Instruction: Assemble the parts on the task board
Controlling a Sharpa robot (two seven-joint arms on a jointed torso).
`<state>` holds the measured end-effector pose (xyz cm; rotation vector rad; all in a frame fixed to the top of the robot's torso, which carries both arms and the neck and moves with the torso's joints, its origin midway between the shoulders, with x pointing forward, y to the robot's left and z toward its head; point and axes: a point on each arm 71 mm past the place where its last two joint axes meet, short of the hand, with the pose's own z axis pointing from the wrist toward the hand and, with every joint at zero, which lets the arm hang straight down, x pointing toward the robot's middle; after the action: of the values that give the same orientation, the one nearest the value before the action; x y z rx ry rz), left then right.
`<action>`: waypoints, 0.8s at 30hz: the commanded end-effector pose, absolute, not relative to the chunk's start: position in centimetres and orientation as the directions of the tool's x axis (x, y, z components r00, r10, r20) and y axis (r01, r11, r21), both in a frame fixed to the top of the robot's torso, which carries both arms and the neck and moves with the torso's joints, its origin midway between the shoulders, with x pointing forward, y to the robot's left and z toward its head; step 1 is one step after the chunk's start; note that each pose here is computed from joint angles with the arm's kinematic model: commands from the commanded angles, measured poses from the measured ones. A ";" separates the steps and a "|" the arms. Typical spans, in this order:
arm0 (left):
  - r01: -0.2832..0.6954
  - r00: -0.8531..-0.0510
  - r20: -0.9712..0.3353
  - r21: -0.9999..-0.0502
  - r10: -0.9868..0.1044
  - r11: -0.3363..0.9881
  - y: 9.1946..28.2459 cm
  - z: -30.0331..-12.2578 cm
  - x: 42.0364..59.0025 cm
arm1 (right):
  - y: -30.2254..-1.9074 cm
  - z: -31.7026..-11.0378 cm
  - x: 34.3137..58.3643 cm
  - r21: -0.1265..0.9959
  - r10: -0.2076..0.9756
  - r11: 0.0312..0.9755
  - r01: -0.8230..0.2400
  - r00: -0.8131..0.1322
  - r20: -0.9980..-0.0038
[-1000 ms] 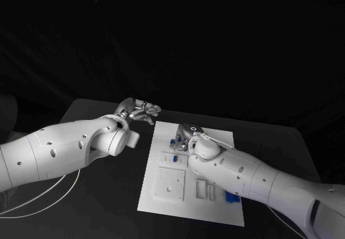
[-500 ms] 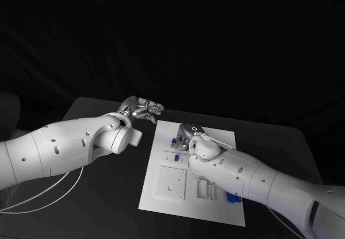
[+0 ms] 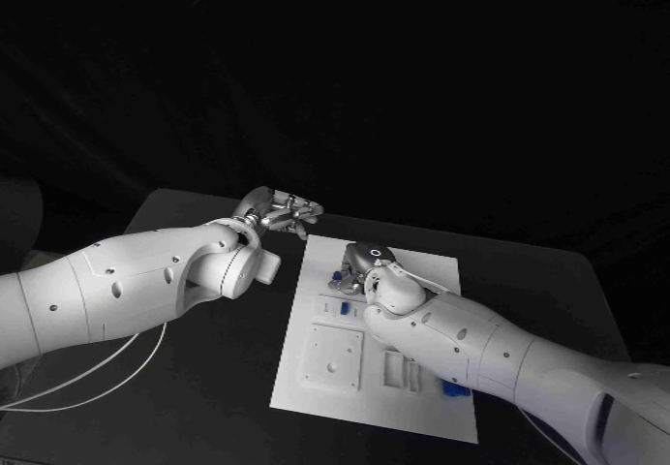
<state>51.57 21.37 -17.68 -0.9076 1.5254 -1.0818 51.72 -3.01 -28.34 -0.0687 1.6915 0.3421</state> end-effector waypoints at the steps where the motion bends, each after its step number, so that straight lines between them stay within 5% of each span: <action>1: -0.017 -0.222 -0.291 -0.953 -0.931 0.302 21.0 -17.5 51.6 | -3.0 -28.6 51.6 0.172 0.139 0.954 -0.246 -0.146 -0.980; 24: -0.026 -0.229 -0.288 -0.953 -0.930 0.302 21.0 -17.5 51.7 | -2.9 -28.7 51.7 0.177 0.148 0.950 -0.256 -0.128 -0.981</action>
<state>51.67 21.29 -17.63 -0.9114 1.5341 -1.0872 51.75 -2.94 -28.53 -0.0621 1.6656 0.3440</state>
